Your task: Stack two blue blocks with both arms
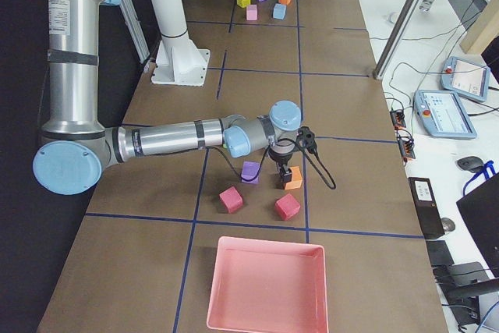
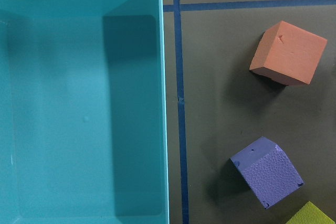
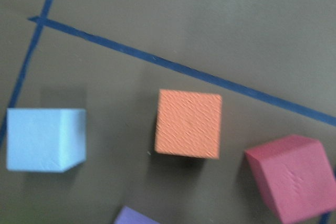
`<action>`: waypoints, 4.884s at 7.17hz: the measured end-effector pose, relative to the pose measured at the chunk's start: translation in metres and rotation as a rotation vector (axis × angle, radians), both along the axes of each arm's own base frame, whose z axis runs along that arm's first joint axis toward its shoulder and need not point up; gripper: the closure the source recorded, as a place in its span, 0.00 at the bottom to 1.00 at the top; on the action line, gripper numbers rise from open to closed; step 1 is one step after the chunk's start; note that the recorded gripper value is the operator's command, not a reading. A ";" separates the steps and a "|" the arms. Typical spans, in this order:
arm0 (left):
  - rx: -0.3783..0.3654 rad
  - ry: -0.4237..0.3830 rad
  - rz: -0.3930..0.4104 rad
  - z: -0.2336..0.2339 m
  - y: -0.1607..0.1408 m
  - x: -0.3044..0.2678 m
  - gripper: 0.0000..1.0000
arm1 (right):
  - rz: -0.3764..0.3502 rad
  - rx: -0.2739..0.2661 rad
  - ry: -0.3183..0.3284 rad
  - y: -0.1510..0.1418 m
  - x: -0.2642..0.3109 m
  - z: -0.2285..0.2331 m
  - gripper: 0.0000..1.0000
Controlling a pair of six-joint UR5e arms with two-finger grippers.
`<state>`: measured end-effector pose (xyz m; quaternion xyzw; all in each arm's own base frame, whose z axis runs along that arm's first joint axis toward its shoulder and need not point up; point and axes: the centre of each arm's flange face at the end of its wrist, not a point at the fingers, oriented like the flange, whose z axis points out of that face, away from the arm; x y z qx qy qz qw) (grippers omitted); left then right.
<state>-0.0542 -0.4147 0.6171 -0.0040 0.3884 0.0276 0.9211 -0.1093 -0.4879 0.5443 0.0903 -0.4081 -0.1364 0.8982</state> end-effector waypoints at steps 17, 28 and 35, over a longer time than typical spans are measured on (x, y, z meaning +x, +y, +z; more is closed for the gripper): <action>0.001 0.001 0.001 -0.001 0.000 0.000 0.00 | 0.040 -0.168 0.061 -0.033 -0.268 -0.153 0.77; 0.017 -0.002 0.001 -0.005 -0.001 0.000 0.00 | 0.277 -0.299 0.019 -0.025 -0.512 -0.400 0.00; 0.187 0.009 -0.024 -0.063 -0.058 0.004 0.00 | 0.025 -0.061 0.120 -0.127 -0.084 -0.225 0.00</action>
